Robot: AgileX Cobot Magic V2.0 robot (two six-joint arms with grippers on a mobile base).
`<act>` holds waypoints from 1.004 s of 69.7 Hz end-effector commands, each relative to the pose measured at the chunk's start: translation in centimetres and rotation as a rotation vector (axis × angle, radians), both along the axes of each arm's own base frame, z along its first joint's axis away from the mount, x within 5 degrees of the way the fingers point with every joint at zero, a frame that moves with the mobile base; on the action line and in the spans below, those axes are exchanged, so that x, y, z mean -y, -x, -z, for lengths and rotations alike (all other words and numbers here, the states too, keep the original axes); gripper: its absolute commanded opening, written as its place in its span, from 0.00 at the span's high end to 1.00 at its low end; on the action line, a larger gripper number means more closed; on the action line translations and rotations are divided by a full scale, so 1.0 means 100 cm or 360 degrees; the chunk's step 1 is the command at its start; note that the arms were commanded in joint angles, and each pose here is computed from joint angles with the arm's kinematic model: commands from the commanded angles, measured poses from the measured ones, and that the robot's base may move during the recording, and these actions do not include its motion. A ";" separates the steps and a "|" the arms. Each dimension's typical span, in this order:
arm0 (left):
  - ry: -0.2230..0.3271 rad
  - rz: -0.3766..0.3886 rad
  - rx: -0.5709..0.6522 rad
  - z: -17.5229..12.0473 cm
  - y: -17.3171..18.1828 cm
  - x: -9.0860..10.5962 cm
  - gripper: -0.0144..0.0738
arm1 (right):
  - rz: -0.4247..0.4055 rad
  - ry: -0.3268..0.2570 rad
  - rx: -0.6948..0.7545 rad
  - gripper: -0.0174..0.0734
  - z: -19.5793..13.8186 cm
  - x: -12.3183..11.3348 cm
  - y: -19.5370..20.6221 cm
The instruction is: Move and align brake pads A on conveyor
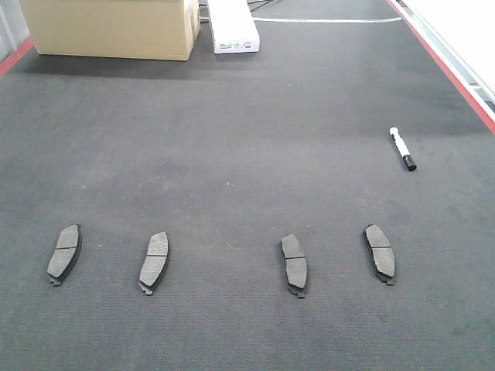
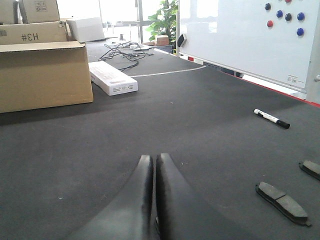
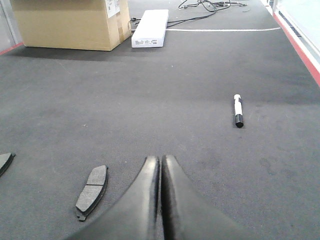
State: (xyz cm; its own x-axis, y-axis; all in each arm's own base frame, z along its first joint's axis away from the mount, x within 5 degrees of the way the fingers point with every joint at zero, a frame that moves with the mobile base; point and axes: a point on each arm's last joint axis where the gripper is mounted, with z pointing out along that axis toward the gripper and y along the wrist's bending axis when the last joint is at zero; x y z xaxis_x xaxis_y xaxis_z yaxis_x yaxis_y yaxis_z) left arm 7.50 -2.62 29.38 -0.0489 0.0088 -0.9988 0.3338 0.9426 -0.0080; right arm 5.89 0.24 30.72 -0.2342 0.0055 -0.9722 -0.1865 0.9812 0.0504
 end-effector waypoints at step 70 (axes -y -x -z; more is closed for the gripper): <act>0.0158 -0.0619 0.0148 0.087 0.016 -0.029 0.85 | -0.0017 -0.0002 0.0107 0.82 -0.012 -0.001 -0.001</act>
